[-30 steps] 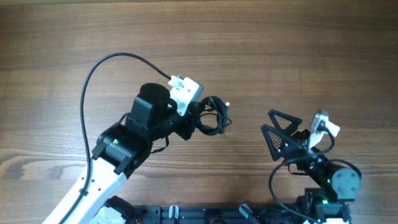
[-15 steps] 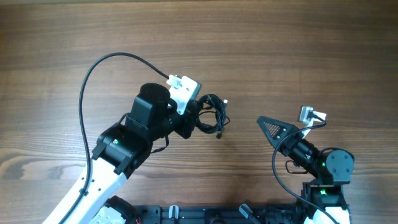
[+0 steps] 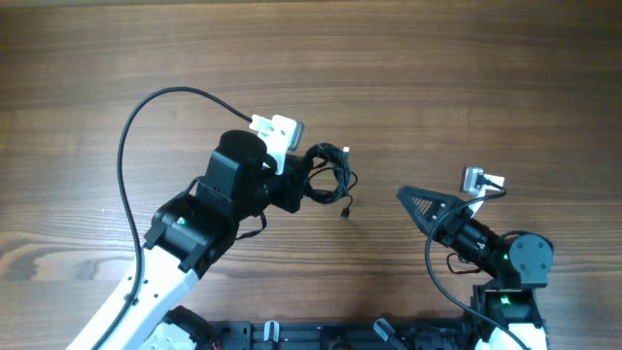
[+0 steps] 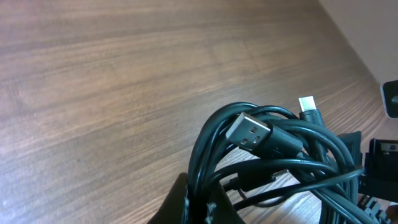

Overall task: Untangle cables
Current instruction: 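Lift the cable bundle with the left gripper toward the center, then move the right gripper to the bundle and grasp a cable strand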

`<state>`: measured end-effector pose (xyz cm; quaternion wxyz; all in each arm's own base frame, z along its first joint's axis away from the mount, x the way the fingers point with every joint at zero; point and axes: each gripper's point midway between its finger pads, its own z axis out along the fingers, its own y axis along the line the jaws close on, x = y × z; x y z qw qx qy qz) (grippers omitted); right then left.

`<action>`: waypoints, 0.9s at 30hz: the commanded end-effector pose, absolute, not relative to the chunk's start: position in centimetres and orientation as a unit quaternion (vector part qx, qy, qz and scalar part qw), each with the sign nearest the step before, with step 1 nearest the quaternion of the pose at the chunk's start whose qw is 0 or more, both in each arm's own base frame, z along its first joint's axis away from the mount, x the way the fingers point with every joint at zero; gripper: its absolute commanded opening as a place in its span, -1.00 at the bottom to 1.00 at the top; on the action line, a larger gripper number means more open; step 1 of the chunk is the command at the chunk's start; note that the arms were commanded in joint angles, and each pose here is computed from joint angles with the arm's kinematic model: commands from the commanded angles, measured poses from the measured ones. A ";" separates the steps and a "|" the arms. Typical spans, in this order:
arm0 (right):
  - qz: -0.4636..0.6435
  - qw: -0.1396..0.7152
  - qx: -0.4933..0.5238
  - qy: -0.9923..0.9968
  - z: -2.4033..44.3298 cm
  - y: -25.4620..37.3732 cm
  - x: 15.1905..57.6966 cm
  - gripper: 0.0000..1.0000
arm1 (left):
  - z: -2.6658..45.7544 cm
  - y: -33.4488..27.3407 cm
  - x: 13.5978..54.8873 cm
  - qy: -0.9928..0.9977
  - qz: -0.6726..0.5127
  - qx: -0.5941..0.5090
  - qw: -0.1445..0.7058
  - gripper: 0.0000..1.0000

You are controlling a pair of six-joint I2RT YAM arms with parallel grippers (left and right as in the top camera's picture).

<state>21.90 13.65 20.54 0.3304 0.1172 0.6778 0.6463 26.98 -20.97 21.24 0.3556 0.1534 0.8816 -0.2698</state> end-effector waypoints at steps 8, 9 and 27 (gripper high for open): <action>0.607 0.396 -0.039 0.688 20.9 14.8 20.3 0.82 | 20.2 -20.3 26.3 0.867 -0.206 0.275 0.362 -0.92; 0.606 0.398 -0.045 0.687 20.9 14.9 20.2 0.84 | 20.2 -20.4 26.2 0.862 -0.204 0.287 0.364 -0.92; 0.604 0.384 -0.067 0.695 22.2 15.3 21.8 0.84 | 20.8 -22.2 24.7 0.810 -0.228 0.393 0.371 -0.92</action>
